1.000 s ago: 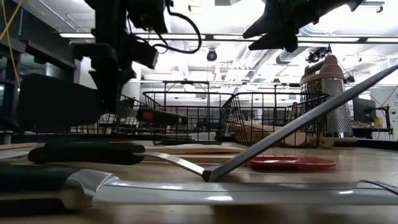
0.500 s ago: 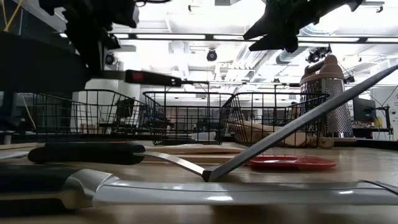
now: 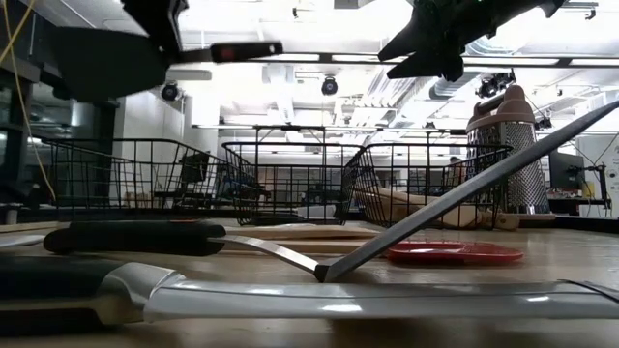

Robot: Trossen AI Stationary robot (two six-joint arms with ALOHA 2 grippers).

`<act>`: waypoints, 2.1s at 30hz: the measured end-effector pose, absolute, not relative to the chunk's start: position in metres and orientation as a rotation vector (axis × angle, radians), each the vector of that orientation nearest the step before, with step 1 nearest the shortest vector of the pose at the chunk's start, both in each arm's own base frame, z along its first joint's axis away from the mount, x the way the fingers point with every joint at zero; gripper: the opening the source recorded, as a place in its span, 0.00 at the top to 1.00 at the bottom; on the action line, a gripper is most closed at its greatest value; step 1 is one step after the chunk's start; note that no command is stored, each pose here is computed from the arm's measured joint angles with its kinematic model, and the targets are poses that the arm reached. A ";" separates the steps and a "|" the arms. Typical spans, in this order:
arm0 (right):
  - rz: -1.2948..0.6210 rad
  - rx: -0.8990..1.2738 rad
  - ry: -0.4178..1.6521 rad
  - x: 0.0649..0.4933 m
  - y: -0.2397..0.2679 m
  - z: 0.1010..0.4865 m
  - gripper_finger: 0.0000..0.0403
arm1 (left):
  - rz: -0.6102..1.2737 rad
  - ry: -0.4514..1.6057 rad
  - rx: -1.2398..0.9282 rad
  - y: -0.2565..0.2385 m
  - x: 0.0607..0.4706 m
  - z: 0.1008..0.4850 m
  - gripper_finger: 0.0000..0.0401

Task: Pick & Place Kitchen Items
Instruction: Put the black spatula into the left black wire basket

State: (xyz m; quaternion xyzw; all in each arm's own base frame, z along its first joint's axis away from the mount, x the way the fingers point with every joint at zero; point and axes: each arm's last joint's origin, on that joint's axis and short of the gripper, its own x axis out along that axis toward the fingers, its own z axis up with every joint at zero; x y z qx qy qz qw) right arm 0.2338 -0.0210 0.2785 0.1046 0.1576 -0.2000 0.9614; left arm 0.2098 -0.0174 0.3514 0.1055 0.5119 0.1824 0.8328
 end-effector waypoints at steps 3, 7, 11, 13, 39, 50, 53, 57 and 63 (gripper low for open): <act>-0.405 0.212 0.314 0.234 -0.021 0.279 0.37 | 0.456 1.082 0.236 -0.003 0.208 0.362 1.00; -0.405 0.213 0.311 0.234 -0.021 0.279 0.37 | 0.545 1.149 0.259 0.026 0.204 0.363 1.00; -0.405 0.213 0.311 0.234 -0.021 0.279 0.37 | 0.622 1.217 0.257 0.056 0.197 0.363 1.00; -0.405 0.213 0.312 0.234 -0.021 0.279 0.37 | 0.651 1.239 0.263 0.069 0.194 0.363 1.00; -0.406 0.207 0.327 0.234 -0.021 0.278 0.37 | 0.621 1.350 0.006 0.177 0.137 0.292 1.00; -0.410 0.207 0.326 0.234 -0.021 0.278 0.37 | 0.588 1.346 -0.115 0.186 0.120 0.261 1.00; -0.410 0.209 0.325 0.234 -0.021 0.278 0.37 | 0.564 1.344 -0.105 0.185 0.120 0.256 1.00; -0.410 0.209 0.325 0.234 -0.021 0.278 0.37 | 0.529 1.354 -0.067 0.185 0.121 0.253 1.00; -0.410 0.210 0.324 0.234 -0.021 0.278 0.37 | 0.460 1.358 -0.005 0.185 0.121 0.252 1.00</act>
